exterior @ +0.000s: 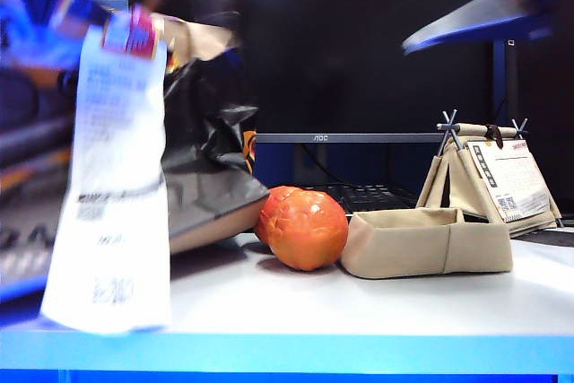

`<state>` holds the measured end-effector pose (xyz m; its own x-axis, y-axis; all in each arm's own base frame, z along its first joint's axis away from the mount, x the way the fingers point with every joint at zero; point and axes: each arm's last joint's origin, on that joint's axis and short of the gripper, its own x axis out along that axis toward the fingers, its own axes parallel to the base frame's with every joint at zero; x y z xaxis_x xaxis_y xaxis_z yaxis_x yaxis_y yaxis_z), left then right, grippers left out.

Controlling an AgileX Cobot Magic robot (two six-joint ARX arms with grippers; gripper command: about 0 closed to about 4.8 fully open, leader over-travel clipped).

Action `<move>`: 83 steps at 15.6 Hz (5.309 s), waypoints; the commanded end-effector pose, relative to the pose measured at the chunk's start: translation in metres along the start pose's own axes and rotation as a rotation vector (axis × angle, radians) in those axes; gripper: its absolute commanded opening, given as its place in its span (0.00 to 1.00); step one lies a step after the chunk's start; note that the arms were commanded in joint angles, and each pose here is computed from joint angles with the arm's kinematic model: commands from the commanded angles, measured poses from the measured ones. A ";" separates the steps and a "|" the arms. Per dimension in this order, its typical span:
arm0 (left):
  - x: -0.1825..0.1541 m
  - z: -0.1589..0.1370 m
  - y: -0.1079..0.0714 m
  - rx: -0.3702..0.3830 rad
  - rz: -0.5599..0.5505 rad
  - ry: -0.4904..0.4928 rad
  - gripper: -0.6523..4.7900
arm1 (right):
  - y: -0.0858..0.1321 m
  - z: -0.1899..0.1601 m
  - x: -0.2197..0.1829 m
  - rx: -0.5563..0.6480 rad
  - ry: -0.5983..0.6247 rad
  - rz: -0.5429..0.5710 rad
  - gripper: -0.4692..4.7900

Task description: Open the paper bag and put two oranges into the paper bag.

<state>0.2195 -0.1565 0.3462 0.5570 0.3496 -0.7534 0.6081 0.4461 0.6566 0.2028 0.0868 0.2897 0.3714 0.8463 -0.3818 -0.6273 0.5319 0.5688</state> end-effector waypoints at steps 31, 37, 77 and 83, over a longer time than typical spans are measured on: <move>-0.064 -0.012 0.008 -0.033 -0.076 -0.201 0.11 | -0.089 0.001 0.149 -0.048 0.309 -0.127 1.00; -0.064 -0.012 0.006 -0.041 -0.135 -0.218 0.11 | -0.082 -0.026 0.179 -0.046 0.430 -0.131 1.00; -0.078 -0.023 0.002 -0.004 -0.458 -0.377 0.11 | 0.046 0.195 0.102 -0.262 0.053 0.246 0.08; -0.078 -0.023 0.002 -0.001 -0.457 -0.379 0.11 | 0.035 0.189 0.114 -0.219 0.099 0.238 0.08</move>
<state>0.1657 -0.1648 0.4043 0.4030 -0.1896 -0.8954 0.8290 0.4902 0.2693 0.3539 0.2075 0.4000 0.1378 0.9280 -0.3462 -0.8151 0.3048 0.4927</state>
